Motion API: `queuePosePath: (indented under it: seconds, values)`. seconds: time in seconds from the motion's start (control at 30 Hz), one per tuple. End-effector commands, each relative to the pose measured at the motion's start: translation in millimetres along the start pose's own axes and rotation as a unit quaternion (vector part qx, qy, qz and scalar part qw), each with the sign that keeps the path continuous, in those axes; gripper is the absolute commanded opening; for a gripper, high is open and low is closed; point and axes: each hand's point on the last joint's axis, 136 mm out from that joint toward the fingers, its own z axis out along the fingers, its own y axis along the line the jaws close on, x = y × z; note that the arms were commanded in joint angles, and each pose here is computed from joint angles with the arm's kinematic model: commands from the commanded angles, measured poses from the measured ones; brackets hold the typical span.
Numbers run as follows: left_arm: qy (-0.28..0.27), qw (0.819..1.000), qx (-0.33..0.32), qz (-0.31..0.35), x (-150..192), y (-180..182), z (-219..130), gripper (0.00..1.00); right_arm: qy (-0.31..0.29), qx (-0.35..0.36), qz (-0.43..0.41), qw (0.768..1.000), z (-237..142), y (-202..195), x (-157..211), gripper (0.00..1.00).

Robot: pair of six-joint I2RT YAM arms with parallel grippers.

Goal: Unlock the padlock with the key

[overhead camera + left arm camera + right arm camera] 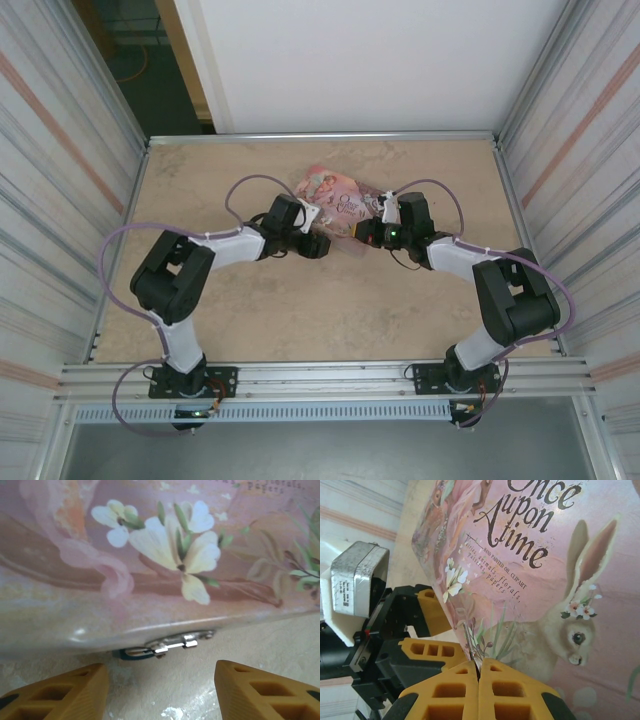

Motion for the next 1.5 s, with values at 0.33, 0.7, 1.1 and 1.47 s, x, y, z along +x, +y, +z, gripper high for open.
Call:
queuePosePath:
  seconds: [0.33,0.7,1.1,1.47]
  values:
    - [-0.021,1.0,-0.006,-0.002,-20,1,12,0.52,0.016,0.031,-0.001,0.999,3,-13,11,0.0]
    - [-0.035,0.999,0.005,-0.04,-25,2,24,0.44,0.015,0.032,-0.001,0.999,2,-14,12,0.0]
    - [-0.039,0.998,-0.008,-0.052,-25,7,26,0.36,0.012,0.029,0.0,1.0,3,-13,12,0.0]
    - [-0.057,0.997,-0.012,-0.053,-29,6,16,0.24,-0.008,0.01,-0.017,1.0,-10,9,-1,0.0]
